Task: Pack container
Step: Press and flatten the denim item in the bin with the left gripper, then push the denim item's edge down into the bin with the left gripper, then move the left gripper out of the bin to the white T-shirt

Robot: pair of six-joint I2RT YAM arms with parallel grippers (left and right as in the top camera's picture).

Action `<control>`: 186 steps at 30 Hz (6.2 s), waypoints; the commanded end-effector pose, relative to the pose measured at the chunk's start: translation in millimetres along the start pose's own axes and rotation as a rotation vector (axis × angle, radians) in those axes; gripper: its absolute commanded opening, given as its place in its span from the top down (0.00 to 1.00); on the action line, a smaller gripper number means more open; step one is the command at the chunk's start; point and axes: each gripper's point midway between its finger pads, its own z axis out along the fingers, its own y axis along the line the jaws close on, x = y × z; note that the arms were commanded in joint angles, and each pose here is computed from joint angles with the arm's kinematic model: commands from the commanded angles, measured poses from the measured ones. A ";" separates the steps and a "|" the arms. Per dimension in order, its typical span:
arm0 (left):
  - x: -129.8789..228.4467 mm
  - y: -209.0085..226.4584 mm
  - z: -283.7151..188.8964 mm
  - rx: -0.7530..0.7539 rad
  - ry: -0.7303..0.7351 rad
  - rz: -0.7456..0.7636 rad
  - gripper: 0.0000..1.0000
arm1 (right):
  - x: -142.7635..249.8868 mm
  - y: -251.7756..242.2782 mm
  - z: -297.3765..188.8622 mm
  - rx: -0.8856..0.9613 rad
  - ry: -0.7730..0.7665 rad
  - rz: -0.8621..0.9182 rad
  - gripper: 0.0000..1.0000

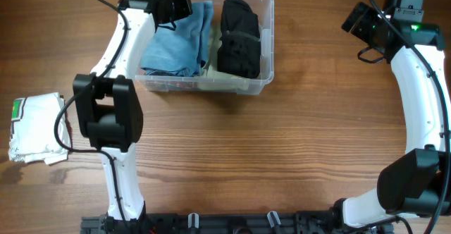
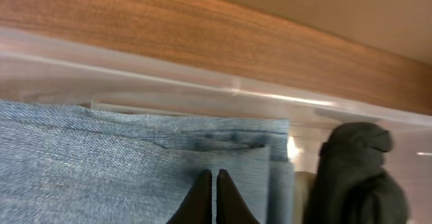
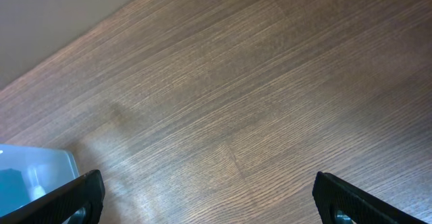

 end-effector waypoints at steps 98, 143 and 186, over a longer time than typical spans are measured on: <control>162.8 21.8 -80.1 -0.249 0.687 -0.140 0.94 | 3.5 1.4 4.8 -0.002 0.013 0.008 0.00; 104.5 245.6 -313.9 -0.645 0.245 -0.771 0.13 | 3.5 1.4 4.8 -0.002 0.013 0.008 0.00; 200.8 402.0 -312.4 -0.909 -0.046 -1.328 0.96 | 3.5 1.4 4.8 -0.002 0.013 0.008 0.00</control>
